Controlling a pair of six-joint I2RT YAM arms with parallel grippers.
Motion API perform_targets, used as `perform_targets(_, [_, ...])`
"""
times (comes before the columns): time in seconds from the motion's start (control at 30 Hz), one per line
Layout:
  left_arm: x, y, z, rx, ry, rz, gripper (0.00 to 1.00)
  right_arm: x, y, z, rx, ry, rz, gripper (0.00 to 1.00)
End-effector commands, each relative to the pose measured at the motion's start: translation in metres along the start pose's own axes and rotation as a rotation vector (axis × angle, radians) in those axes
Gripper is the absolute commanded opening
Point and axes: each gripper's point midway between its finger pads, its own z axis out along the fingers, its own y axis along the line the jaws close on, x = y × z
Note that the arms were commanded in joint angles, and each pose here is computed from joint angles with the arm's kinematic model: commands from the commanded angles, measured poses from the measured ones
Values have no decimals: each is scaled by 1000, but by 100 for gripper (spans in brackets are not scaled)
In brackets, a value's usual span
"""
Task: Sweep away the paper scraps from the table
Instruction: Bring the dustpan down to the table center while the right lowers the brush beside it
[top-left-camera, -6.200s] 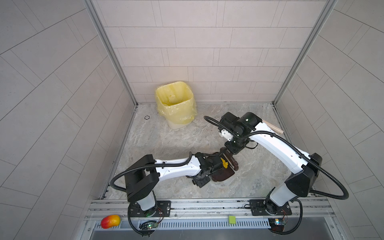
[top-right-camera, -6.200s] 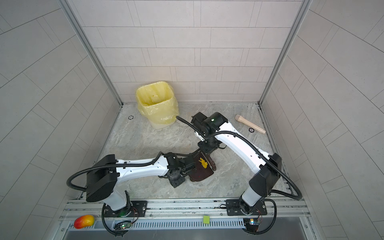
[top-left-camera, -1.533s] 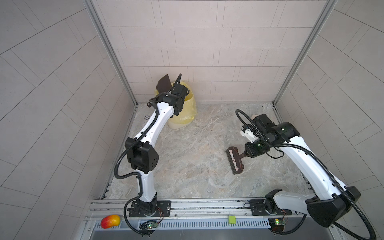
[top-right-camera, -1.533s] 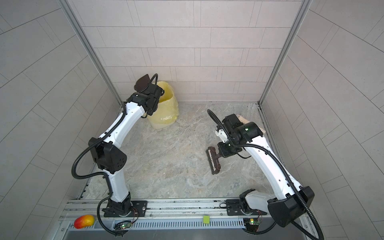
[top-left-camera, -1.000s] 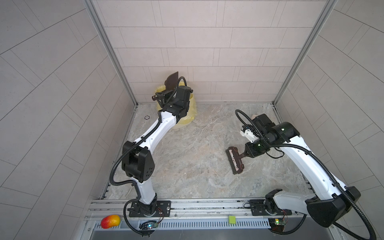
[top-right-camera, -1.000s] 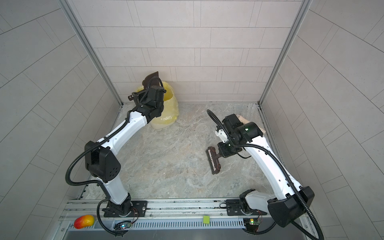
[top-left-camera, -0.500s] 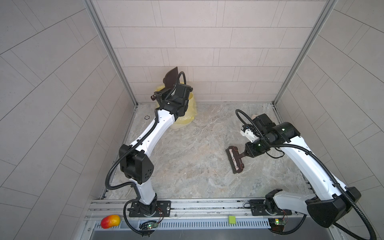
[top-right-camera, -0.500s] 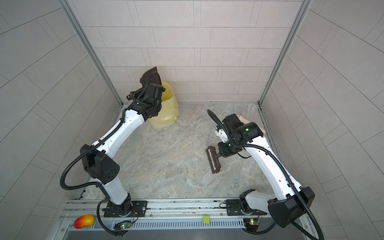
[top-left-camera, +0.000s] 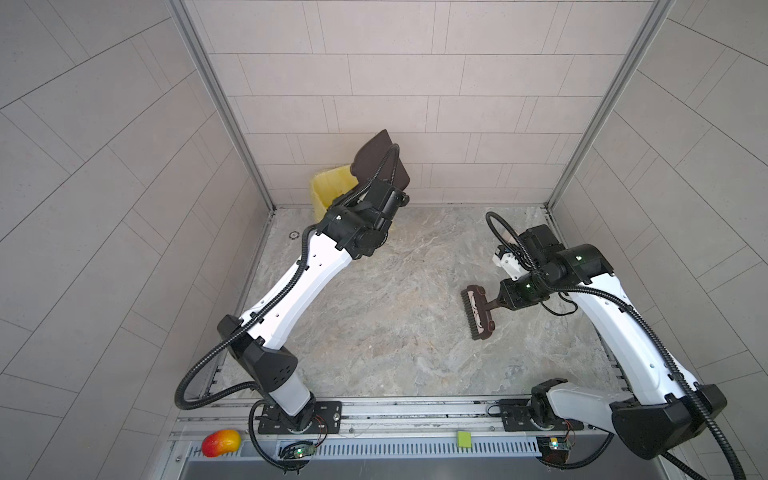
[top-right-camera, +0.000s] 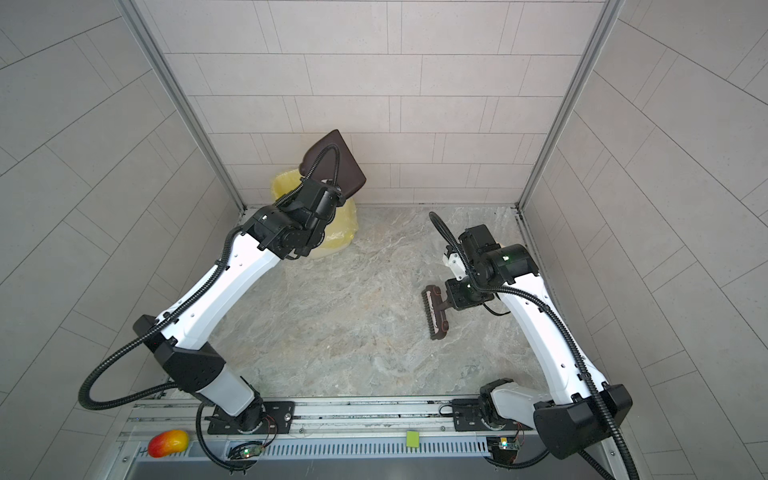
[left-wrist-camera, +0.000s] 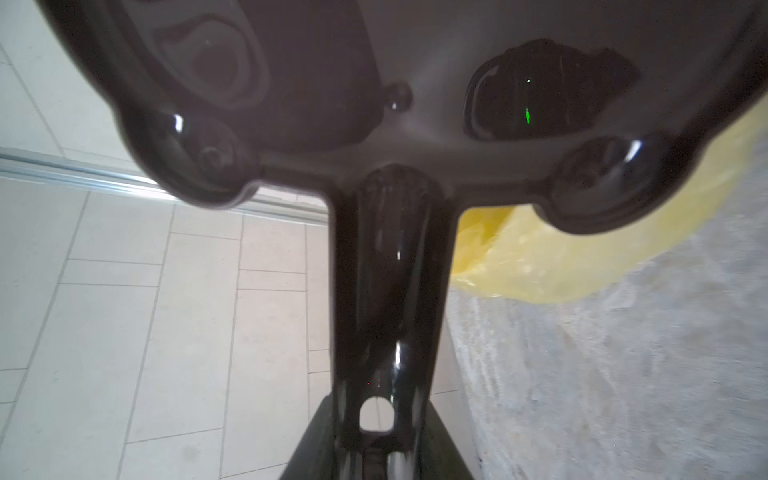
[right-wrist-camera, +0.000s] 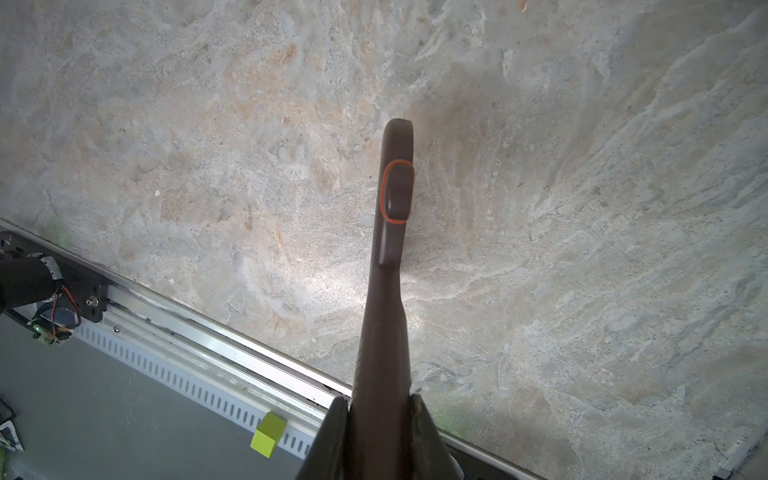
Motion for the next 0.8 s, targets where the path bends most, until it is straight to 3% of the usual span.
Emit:
perform_targets(0.0, [11,-29,-16,119,-13,-82,0,-13,-3,-19,-3,-99,4,0])
perform_targets(0.2, [20,-77,-34,260,-35,-142,0,-27,-12,-21,-3,-163,58,0])
perform_targets(0.47, [43,-135,-50,418,-5,-184,0,-53,-21,-14,-113,-269,185,0])
perform_targets(0.77, [74,-194,-63,605,64,-237,0,-58,-31,9,-246,-274,356,0])
